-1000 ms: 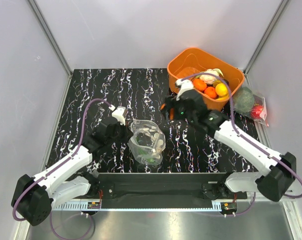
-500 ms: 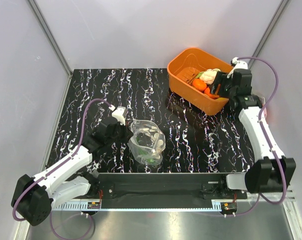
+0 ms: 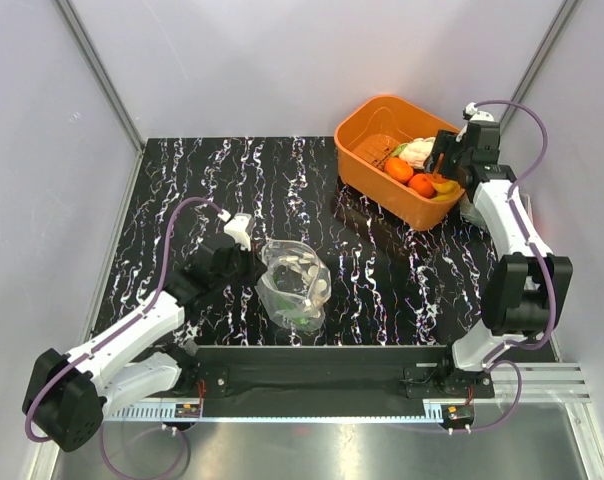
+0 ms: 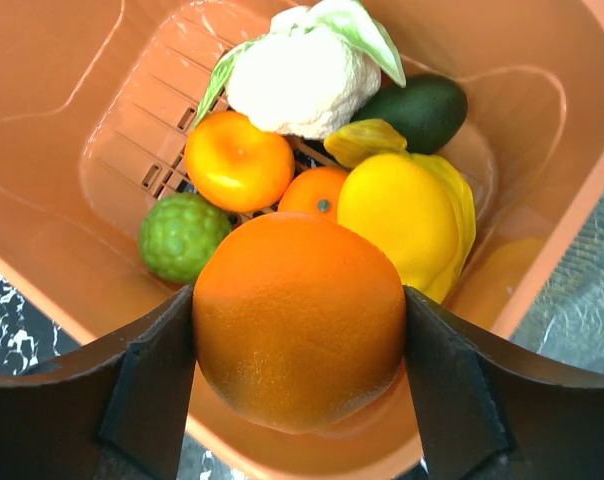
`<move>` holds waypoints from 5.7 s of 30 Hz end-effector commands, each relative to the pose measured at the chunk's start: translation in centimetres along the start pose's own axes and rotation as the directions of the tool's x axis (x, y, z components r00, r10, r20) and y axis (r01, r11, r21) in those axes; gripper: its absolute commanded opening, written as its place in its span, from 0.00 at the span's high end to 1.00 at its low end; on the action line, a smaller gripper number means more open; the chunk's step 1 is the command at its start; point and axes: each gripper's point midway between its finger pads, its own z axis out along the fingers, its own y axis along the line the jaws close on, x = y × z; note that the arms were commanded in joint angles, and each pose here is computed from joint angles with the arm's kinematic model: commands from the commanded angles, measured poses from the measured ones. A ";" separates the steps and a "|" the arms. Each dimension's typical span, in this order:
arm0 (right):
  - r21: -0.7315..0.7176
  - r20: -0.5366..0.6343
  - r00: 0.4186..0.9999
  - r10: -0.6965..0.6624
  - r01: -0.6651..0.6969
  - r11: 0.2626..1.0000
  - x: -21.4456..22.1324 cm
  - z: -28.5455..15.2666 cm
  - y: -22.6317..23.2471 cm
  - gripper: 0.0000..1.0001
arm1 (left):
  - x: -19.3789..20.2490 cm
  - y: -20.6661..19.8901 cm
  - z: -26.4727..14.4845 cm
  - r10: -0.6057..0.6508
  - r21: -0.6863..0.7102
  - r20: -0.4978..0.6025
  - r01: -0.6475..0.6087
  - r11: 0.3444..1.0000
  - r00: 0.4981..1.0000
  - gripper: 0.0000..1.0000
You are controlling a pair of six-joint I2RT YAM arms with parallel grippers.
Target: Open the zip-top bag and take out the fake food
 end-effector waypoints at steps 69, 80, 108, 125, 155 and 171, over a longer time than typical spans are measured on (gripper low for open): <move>-0.745 -0.233 0.740 -0.631 0.281 0.605 36.3 -18.4 33.6 0.63 | 1.6 0.4 -0.9 -0.067 0.009 0.037 0.067 0.998 0.997 1.00; -0.697 -0.257 0.749 -0.611 0.294 0.654 38.5 -16.7 33.9 0.57 | 2.0 0.2 -0.9 -0.078 0.028 0.033 0.077 0.997 0.996 1.00; -0.642 -0.203 0.828 -0.522 0.290 0.709 34.3 -18.4 33.9 0.94 | 2.0 -0.2 0.0 -0.100 0.052 0.033 0.098 0.994 0.994 1.00; -0.809 -0.129 0.868 -0.480 0.188 0.557 32.4 -24.1 33.0 0.98 | 0.6 0.6 1.5 -0.076 -0.028 0.017 0.077 0.997 0.997 1.00; -0.963 0.054 0.948 -0.315 0.133 0.235 25.8 -33.1 34.2 0.98 | 2.0 1.6 6.1 -0.031 -0.069 -0.090 0.025 0.997 0.995 1.00; -0.613 0.037 0.938 -0.344 0.293 0.734 26.4 -20.6 32.8 1.00 | -2.4 -1.0 -0.6 -0.053 0.032 0.145 0.048 0.998 0.988 0.34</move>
